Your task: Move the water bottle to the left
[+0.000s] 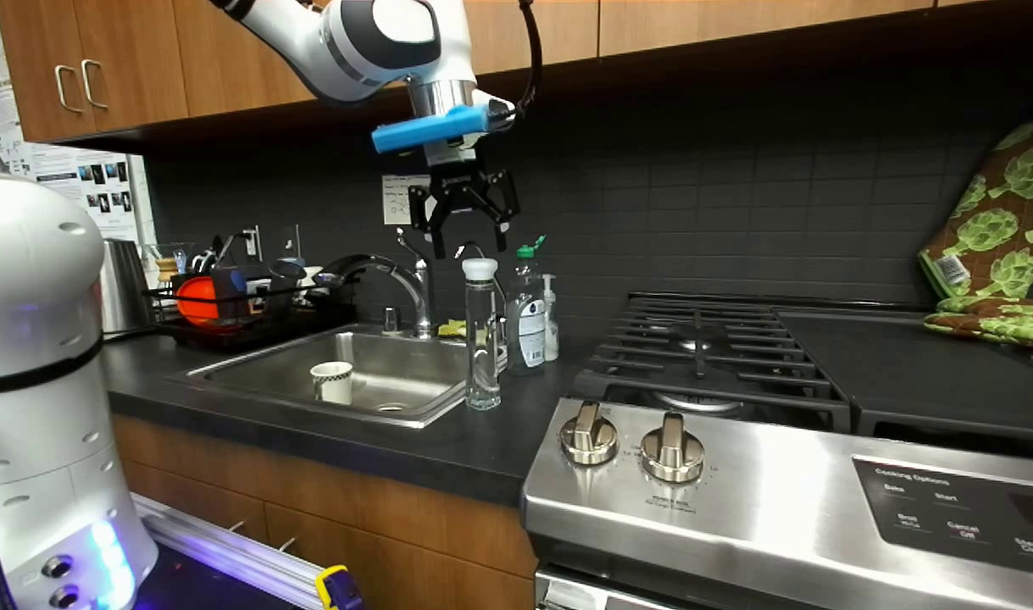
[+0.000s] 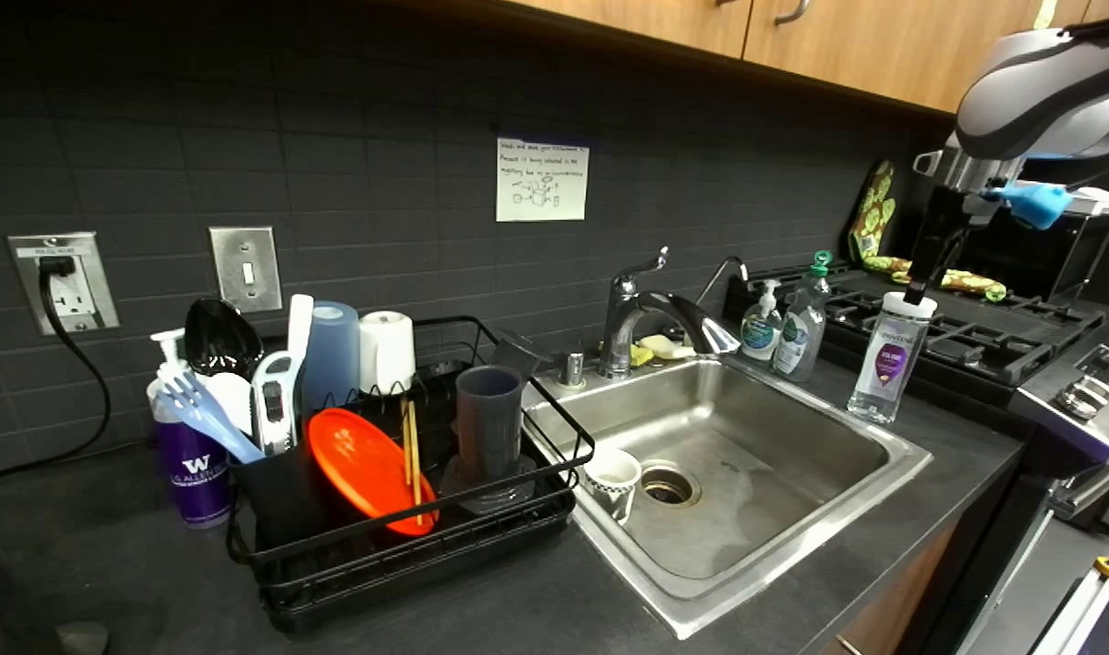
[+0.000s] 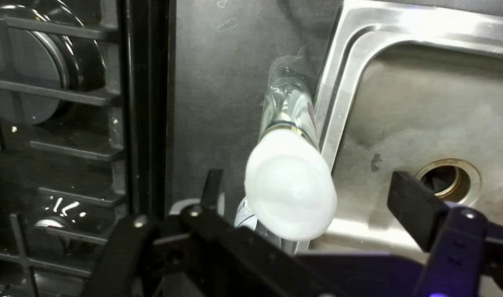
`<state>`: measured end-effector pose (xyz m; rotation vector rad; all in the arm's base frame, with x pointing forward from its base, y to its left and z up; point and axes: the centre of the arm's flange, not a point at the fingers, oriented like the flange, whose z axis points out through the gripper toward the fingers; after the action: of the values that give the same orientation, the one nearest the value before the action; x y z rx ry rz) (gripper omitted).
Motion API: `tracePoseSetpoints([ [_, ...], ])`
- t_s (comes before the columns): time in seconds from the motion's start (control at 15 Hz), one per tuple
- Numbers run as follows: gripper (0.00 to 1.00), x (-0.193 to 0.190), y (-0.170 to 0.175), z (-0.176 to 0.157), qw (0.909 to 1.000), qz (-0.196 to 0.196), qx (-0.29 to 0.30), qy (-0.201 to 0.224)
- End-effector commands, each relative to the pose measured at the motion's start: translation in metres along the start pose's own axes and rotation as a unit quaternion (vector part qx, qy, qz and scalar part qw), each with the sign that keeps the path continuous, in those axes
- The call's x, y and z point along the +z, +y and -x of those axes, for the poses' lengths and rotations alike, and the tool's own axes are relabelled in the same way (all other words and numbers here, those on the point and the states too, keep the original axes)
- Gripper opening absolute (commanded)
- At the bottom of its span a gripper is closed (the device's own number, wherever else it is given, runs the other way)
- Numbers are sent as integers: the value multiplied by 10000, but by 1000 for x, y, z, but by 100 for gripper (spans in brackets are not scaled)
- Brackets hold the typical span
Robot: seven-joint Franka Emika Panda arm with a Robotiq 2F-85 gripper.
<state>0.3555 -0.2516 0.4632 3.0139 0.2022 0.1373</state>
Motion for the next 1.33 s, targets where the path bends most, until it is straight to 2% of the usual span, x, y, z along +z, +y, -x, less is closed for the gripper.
tracePoseSetpoints([
  [0.0, 100, 4, 9, -3, 10000, 9, -47, 53],
  [1.0, 100, 33, 12, -19, 9999, 115, 25, -96],
  [1.07, 75, 35, 11, -20, 9999, 114, 26, -104],
  [1.13, 74, 36, 11, -20, 9999, 111, 31, -117],
  [1.27, 61, 37, 12, -20, 9998, 112, 53, -143],
])
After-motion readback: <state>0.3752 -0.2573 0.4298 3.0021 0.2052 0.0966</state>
